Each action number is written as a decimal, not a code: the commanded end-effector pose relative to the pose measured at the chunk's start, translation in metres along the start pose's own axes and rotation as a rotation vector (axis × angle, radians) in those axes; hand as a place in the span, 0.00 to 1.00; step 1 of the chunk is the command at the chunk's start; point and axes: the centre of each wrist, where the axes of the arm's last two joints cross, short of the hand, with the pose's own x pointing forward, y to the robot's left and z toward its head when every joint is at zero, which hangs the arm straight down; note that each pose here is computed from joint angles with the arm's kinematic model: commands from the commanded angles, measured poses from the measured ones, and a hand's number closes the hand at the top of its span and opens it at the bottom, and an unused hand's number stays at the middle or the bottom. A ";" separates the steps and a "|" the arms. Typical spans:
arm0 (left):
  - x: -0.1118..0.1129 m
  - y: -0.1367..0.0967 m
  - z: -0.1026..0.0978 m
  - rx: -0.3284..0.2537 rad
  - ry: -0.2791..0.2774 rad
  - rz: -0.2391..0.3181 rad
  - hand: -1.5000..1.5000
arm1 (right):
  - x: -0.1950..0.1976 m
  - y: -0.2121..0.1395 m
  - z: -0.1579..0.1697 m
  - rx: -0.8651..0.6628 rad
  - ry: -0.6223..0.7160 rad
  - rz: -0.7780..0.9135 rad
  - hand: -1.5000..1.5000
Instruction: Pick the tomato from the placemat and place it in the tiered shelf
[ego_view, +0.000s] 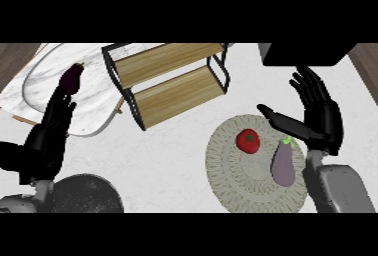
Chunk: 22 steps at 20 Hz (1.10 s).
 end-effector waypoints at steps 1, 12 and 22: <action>-0.007 0.006 0.004 0.001 0.010 0.007 0.50 | 0.026 -0.003 0.002 0.165 0.021 0.136 0.00; -0.002 -0.004 0.000 0.001 0.012 0.000 0.50 | 0.079 0.025 0.007 0.391 0.237 0.900 0.00; 0.003 0.010 -0.008 -0.014 0.012 0.025 0.50 | 0.102 0.108 0.007 0.370 0.450 1.155 0.00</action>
